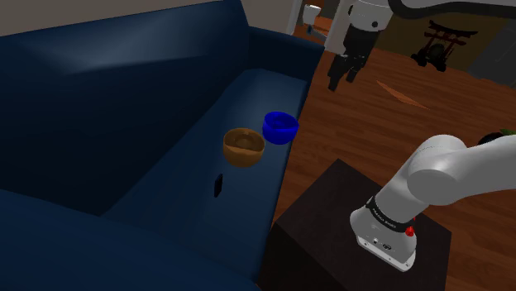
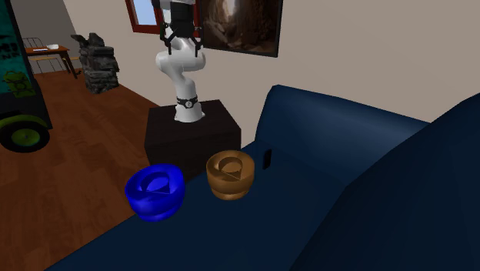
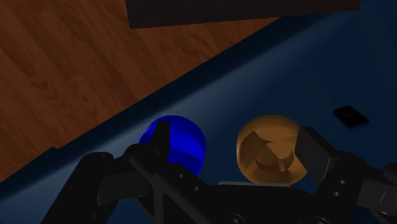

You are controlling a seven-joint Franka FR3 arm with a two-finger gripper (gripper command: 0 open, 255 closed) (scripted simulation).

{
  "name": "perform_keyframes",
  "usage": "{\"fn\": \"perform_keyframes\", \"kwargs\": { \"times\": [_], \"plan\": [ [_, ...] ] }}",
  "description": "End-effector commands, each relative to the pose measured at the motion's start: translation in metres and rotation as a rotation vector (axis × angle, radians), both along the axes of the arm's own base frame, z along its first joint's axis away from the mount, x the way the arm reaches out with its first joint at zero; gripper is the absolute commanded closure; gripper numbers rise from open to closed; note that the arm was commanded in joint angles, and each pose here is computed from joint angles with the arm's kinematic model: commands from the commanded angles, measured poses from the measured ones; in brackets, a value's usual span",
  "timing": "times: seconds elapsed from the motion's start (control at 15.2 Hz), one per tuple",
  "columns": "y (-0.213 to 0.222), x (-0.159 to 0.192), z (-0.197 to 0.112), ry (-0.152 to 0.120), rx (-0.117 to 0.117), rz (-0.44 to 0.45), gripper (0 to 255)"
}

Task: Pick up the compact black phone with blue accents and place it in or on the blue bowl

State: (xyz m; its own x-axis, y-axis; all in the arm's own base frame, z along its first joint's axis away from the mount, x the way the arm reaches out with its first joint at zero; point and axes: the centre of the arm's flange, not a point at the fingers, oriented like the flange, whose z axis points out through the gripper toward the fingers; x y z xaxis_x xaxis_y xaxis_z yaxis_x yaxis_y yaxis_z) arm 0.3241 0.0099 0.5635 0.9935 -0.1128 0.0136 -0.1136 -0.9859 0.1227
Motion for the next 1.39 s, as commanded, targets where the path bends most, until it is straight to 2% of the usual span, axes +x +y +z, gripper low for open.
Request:
{"fn": "perform_keyframes", "kwargs": {
  "times": [0.0,1.32],
  "plan": [
    [0.000,0.000,0.000,0.000,0.000,0.000,0],
    [0.124,0.091,-0.202,-0.027,0.097,0.072,0]
  ]
}}
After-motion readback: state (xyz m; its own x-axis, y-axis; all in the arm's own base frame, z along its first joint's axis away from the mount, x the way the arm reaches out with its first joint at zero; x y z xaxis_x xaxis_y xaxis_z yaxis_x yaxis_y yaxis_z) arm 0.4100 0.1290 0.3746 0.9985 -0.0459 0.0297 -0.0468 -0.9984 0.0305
